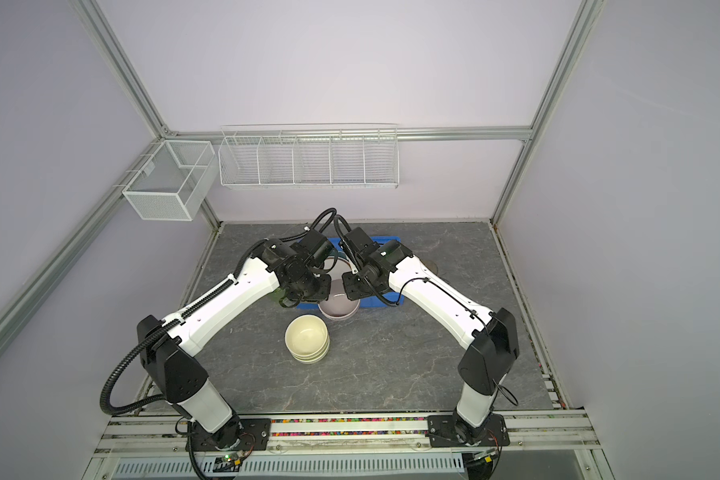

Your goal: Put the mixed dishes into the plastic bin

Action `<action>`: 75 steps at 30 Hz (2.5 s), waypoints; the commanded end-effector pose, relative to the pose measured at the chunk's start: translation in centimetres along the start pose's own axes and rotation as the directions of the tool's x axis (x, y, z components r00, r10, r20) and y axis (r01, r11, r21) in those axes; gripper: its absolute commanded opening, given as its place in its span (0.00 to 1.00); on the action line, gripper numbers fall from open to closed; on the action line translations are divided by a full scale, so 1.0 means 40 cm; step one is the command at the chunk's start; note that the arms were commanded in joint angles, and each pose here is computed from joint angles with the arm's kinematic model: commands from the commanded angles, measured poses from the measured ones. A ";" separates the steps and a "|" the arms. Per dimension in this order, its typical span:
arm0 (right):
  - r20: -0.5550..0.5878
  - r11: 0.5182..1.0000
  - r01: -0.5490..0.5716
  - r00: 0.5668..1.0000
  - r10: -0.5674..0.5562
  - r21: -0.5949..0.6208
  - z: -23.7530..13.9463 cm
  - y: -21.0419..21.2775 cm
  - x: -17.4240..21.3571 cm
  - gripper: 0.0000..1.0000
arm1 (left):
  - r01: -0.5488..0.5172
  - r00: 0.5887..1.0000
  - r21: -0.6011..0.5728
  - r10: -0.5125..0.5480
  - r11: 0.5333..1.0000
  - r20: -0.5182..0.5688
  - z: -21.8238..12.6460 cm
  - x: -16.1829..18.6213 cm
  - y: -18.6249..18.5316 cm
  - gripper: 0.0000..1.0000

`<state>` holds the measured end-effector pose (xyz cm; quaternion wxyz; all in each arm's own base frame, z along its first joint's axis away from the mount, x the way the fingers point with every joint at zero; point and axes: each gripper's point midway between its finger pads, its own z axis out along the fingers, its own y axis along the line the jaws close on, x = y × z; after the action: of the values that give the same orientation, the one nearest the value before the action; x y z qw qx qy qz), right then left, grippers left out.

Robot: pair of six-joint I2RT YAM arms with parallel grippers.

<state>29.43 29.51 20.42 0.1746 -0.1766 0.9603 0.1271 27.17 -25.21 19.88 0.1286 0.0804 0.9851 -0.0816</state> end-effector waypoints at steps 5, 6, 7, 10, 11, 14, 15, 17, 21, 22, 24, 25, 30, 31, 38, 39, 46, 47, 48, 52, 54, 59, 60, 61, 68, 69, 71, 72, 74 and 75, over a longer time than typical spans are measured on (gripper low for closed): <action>-0.028 1.000 0.019 0.999 -0.019 0.022 0.014 -0.005 0.007 0.34 | -0.017 0.999 0.047 0.016 0.999 0.031 -0.033 -0.020 -0.028 0.00; -0.025 1.000 0.020 1.000 -0.019 0.020 0.013 -0.004 0.006 0.32 | -0.017 0.999 0.045 0.016 0.999 0.030 -0.032 -0.020 -0.028 0.00; -0.024 1.000 0.020 1.000 -0.019 0.022 0.011 -0.006 0.006 0.31 | -0.020 0.999 0.044 0.019 0.999 0.030 -0.031 -0.020 -0.028 0.00; -0.024 0.999 0.022 0.999 -0.021 0.030 0.010 -0.009 0.008 0.23 | -0.019 1.000 0.038 0.018 0.999 0.025 -0.026 -0.019 -0.026 0.00; -0.025 0.999 0.021 0.999 -0.021 0.033 0.010 -0.011 0.009 0.18 | -0.016 1.000 0.037 0.015 0.999 0.023 -0.024 -0.019 -0.026 0.00; -0.023 0.999 0.021 1.000 -0.021 0.037 0.008 -0.014 0.010 0.07 | -0.013 1.000 0.040 0.012 0.999 0.020 -0.023 -0.017 -0.026 0.00; -0.020 0.999 0.022 1.000 -0.021 0.037 0.006 -0.014 0.010 0.07 | -0.012 1.000 0.041 0.012 0.999 0.021 -0.023 -0.017 -0.027 0.00; -0.017 0.999 0.021 1.000 -0.021 0.037 0.006 -0.015 0.011 0.07 | -0.011 1.000 0.042 0.010 0.999 0.023 -0.024 -0.017 -0.026 0.00; -0.003 0.999 0.018 1.000 -0.018 0.039 -0.001 -0.018 0.009 0.06 | -0.009 1.000 0.052 0.008 0.999 0.019 -0.022 -0.015 -0.030 0.00; 0.000 0.999 0.018 1.000 -0.018 0.039 -0.003 -0.018 0.009 0.06 | -0.004 1.000 0.054 0.004 0.999 0.016 -0.021 -0.015 -0.031 0.03; 0.002 0.999 0.014 1.000 -0.014 0.042 -0.008 -0.026 0.009 0.06 | 0.003 1.000 0.057 -0.004 0.998 0.012 -0.023 -0.015 -0.030 0.12; 0.005 0.999 0.011 1.000 -0.012 0.042 -0.010 -0.027 0.007 0.07 | 0.002 1.000 0.059 -0.002 0.998 0.012 -0.024 -0.014 -0.031 0.17; 0.007 0.999 0.006 1.000 -0.006 0.054 -0.020 -0.048 0.008 0.06 | 0.023 0.999 0.076 -0.026 0.997 0.030 -0.045 -0.025 -0.019 0.52; 0.008 0.998 0.004 1.000 -0.005 0.058 -0.021 -0.053 0.008 0.06 | 0.030 0.999 0.076 -0.033 0.997 0.031 -0.049 -0.027 -0.012 0.59; 0.025 0.997 -0.025 0.999 0.024 0.066 -0.036 -0.093 -0.015 0.06 | 0.099 0.992 0.077 -0.104 0.992 0.075 -0.092 -0.068 0.072 0.84; 0.026 0.997 -0.029 0.999 0.027 0.068 -0.038 -0.100 -0.021 0.06 | 0.109 0.990 0.074 -0.115 0.991 0.079 -0.096 -0.073 0.085 0.85; 0.031 0.992 -0.078 0.997 0.075 0.098 -0.032 -0.186 -0.084 0.06 | 0.178 0.975 0.056 -0.184 0.982 0.122 -0.128 -0.104 0.172 0.93; 0.033 0.991 -0.088 0.996 0.085 0.103 -0.026 -0.203 -0.096 0.06 | 0.182 0.974 0.059 -0.189 0.981 0.126 -0.132 -0.106 0.178 0.94; 0.034 0.989 -0.099 0.995 0.096 0.108 -0.021 -0.219 -0.107 0.06 | 0.183 0.973 0.059 -0.190 0.981 0.130 -0.135 -0.108 0.182 0.95; 0.022 0.983 -0.133 0.991 0.131 0.126 0.023 -0.280 -0.143 0.06 | 0.177 0.971 0.062 -0.185 0.982 0.154 -0.132 -0.114 0.191 0.96; 0.014 0.980 -0.144 0.990 0.143 0.137 0.050 -0.306 -0.156 0.06 | 0.181 0.970 0.061 -0.188 0.982 0.157 -0.127 -0.115 0.197 0.97; -0.010 0.974 -0.160 0.987 0.163 0.162 0.113 -0.351 -0.176 0.06 | 0.195 0.971 0.042 -0.199 0.980 0.134 -0.106 -0.112 0.212 0.97; -0.012 0.974 -0.160 0.986 0.165 0.162 0.125 -0.354 -0.178 0.06 | 0.196 0.971 0.040 -0.200 0.980 0.130 -0.102 -0.113 0.213 0.97; -0.014 0.973 -0.162 0.986 0.167 0.164 0.134 -0.357 -0.180 0.06 | 0.197 0.972 0.040 -0.201 0.980 0.125 -0.099 -0.113 0.213 0.97; -0.036 0.964 -0.170 0.983 0.181 0.202 0.193 -0.384 -0.171 0.06 | 0.198 0.976 0.040 -0.201 0.979 0.084 -0.075 -0.111 0.210 0.98; -0.036 0.963 -0.172 0.982 0.183 0.209 0.199 -0.389 -0.169 0.06 | 0.196 0.977 0.040 -0.198 0.980 0.081 -0.073 -0.112 0.210 0.98; -0.040 0.961 -0.175 0.981 0.188 0.215 0.213 -0.393 -0.162 0.06 | 0.194 0.978 0.041 -0.197 0.980 0.072 -0.067 -0.109 0.209 0.98; -0.039 0.960 -0.178 0.981 0.191 0.217 0.220 -0.395 -0.160 0.06 | 0.194 0.978 0.040 -0.196 0.980 0.068 -0.064 -0.107 0.209 0.98; -0.042 0.957 -0.181 0.980 0.196 0.226 0.233 -0.401 -0.153 0.06 | 0.193 0.978 0.043 -0.196 0.980 0.066 -0.061 -0.107 0.208 0.98; -0.045 0.956 -0.184 0.979 0.199 0.231 0.239 -0.405 -0.149 0.06 | 0.195 0.978 0.042 -0.197 0.980 0.065 -0.060 -0.106 0.208 0.98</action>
<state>42.97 19.59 11.79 0.1389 -0.0722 0.9872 0.0291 32.58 -17.59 22.75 0.1677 -0.0224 0.9783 -0.1199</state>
